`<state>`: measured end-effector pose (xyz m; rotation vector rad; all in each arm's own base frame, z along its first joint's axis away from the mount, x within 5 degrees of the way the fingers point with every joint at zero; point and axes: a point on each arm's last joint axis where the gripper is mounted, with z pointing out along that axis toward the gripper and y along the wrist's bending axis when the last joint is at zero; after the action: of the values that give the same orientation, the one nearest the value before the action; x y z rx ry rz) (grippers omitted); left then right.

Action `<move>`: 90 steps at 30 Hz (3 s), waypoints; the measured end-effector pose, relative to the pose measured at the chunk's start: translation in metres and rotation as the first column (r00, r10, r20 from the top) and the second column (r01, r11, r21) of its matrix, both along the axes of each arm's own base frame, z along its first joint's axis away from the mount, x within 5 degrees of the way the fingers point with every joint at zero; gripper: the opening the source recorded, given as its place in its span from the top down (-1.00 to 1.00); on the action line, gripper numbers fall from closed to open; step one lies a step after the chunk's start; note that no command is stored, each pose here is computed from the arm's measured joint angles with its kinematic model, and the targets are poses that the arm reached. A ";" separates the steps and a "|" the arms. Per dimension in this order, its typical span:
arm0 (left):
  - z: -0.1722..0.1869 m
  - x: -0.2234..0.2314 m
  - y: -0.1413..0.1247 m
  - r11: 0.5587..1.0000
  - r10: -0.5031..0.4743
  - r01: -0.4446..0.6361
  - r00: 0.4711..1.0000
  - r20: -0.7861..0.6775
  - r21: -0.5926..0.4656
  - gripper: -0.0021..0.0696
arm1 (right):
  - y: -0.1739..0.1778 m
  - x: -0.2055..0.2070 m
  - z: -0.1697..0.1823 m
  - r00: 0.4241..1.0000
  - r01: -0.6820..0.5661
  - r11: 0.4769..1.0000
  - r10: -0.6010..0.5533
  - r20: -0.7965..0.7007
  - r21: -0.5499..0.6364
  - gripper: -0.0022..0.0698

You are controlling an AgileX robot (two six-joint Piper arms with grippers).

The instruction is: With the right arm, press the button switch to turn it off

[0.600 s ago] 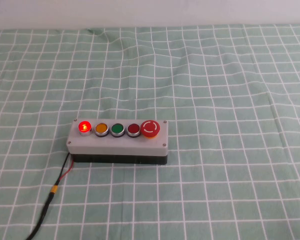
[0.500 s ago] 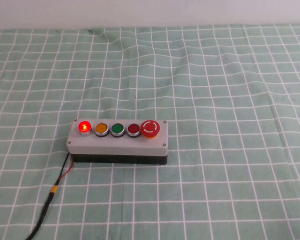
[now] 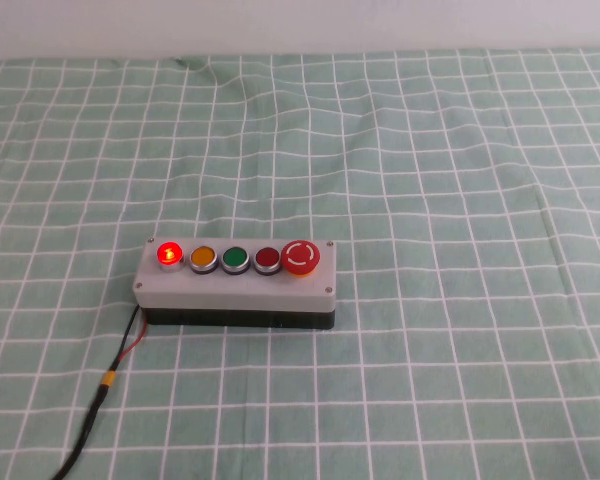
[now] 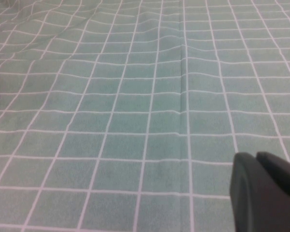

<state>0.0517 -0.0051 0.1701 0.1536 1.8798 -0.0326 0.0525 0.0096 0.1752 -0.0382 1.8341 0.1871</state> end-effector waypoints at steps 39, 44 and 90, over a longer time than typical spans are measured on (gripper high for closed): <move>0.000 0.000 0.000 1.000 0.000 0.000 1.000 0.000 0.000 0.95 | -0.010 -0.011 0.073 0.669 0.049 0.990 -0.129 0.732 0.130 0.98; 0.000 0.000 0.000 1.000 0.000 0.000 1.000 0.000 0.000 0.95 | -0.013 -0.024 0.098 0.511 0.038 0.986 -0.159 0.845 0.162 0.98; 0.000 0.000 0.000 1.000 0.000 0.000 1.000 0.000 0.000 0.95 | 0.022 0.104 0.173 0.979 -0.121 0.993 0.117 -0.165 -0.016 0.98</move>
<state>0.0517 -0.0051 0.1701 0.1536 1.8798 -0.0326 0.1565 0.0314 0.3479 -0.1550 2.0001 0.2569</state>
